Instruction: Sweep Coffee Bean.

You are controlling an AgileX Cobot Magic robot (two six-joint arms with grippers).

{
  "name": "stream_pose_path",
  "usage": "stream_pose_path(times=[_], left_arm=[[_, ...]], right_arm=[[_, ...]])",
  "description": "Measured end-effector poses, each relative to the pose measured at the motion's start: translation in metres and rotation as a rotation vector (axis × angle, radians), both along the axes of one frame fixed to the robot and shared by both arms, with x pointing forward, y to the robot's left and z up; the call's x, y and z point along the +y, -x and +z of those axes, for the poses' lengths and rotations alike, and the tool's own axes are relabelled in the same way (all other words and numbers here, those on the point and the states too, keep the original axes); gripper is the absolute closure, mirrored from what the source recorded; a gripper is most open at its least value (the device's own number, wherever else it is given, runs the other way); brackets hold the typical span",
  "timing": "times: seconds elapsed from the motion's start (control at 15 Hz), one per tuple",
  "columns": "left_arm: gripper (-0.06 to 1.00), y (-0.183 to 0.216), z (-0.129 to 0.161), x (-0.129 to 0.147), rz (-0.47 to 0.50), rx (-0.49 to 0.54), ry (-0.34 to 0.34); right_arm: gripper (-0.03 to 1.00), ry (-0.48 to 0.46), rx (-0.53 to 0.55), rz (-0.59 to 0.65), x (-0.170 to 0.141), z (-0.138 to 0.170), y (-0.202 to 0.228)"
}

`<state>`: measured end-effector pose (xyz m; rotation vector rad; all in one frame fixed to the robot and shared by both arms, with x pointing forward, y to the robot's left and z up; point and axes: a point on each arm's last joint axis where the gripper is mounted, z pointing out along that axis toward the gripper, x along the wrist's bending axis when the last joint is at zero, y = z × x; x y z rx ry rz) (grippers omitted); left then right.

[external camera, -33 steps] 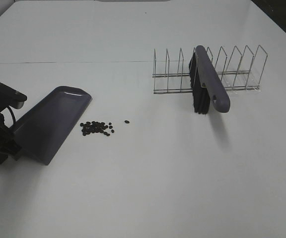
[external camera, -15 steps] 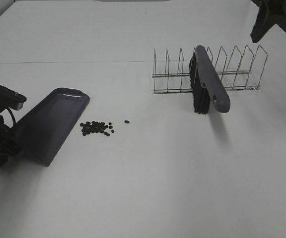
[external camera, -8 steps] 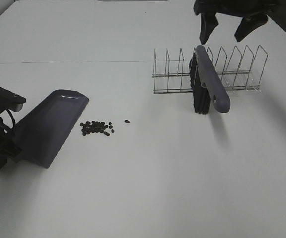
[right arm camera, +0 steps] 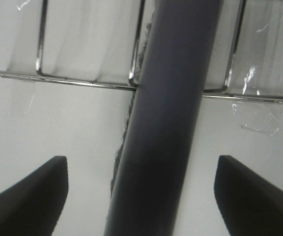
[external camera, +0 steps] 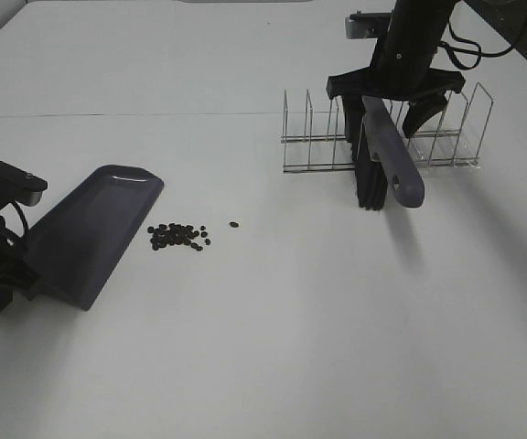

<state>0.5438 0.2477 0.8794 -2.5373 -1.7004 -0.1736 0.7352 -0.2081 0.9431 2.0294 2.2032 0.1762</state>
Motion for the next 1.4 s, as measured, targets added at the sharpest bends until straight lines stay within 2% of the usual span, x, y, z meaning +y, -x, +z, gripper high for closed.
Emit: stream_pose_path(times=[0.27,0.47,0.53,0.6,0.67,0.73,1.13,1.4], left_arm=[[0.61,0.0,0.0,0.0,0.001,0.001,0.0],[0.61,0.0,0.0,0.0,0.004,0.003,0.002],[0.61,0.0,0.0,0.0,0.007,0.004,0.004],[0.61,0.001,0.0,0.0,0.008,0.005,0.005],[0.61,0.001,0.0,0.0,0.009,0.005,0.005],[0.61,0.001,0.0,-0.001,0.011,0.006,0.006],[0.61,0.002,0.0,0.0,0.02,0.025,0.004],[0.61,0.003,0.0,0.0,0.018,0.03,0.0]], right_arm=[[0.27,0.006,0.044,-0.008,0.0,-0.022,-0.001],[0.3,0.003,0.043,-0.029,0.0,-0.022,-0.001],[0.37,0.002,0.043,-0.032,0.0,-0.022,-0.001],[0.5,0.002,0.043,-0.034,0.0,-0.022,-0.001],[0.59,0.001,0.043,-0.039,0.0,-0.022,-0.001],[0.62,0.012,0.045,-0.049,-0.001,-0.022,-0.001],[0.62,0.01,0.042,-0.058,-0.001,-0.021,-0.001],[0.62,-0.027,-0.074,-0.051,-0.001,0.043,0.007]])
